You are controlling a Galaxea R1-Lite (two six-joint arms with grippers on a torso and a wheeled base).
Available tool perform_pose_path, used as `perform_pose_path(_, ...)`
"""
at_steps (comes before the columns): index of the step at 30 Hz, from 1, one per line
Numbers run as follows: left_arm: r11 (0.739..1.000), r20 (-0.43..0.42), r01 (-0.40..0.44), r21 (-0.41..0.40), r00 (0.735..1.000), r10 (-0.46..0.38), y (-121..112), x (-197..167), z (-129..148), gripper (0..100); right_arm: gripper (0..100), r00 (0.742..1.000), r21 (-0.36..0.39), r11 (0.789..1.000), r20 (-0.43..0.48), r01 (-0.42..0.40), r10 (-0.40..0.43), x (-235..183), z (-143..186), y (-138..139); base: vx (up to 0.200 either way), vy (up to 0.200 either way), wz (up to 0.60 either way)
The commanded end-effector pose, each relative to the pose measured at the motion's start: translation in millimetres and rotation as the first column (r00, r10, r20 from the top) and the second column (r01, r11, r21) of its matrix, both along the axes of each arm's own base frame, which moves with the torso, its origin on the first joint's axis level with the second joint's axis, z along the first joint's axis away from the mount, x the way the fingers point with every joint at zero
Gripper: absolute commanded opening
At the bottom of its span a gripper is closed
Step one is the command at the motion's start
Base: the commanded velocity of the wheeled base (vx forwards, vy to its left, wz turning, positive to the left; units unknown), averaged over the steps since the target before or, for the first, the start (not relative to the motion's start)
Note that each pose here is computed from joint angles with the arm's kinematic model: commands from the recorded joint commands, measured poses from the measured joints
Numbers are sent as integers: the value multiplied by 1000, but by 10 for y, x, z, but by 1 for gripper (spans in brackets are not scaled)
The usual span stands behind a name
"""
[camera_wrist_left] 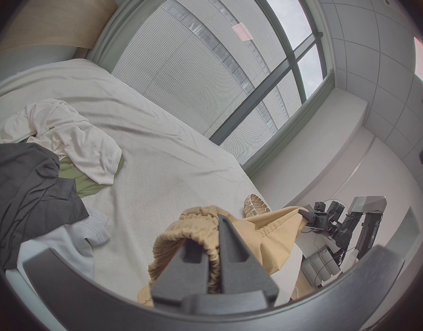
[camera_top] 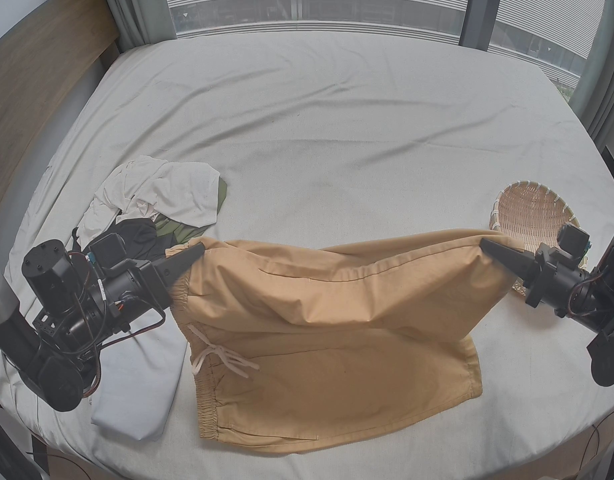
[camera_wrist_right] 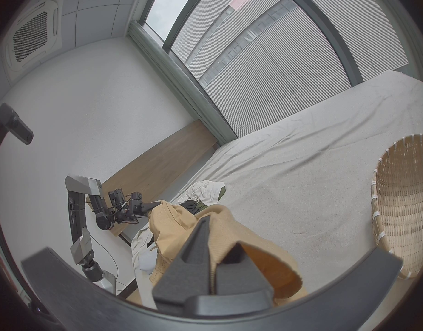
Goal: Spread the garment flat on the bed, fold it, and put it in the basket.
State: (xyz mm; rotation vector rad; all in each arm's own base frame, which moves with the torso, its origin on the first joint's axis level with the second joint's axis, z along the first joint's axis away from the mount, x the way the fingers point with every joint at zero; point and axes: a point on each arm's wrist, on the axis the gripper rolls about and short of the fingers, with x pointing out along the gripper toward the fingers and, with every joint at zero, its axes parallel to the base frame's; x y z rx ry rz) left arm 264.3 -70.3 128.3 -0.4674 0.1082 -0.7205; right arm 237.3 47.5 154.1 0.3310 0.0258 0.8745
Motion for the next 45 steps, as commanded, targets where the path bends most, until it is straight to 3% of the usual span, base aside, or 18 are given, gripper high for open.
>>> perform_pose_path(1,1000,27,4,-8,1000,-4,-17,14,61,0,0,999,34,999,47,-7,6,-66,175,-11,0,0,0)
perform_pose_path(10,999,95,7,-43,995,-3,-15,-10,267,0,0,996,63,998,83,-31,26,-144,337,-26,0,0,0)
perform_pose_path(19,999,112,-8,-51,994,14,27,13,310,0,0,995,60,998,96,25,-31,-98,363,-180,0,0,0)
perform_pose_path(32,999,106,-11,-43,994,16,39,-23,293,0,0,996,65,997,76,40,-45,-62,351,-293,0,0,0)
perform_pose_path(45,998,157,20,-55,987,-11,36,-224,455,0,0,998,63,997,45,39,-42,9,269,-275,0,0,0)
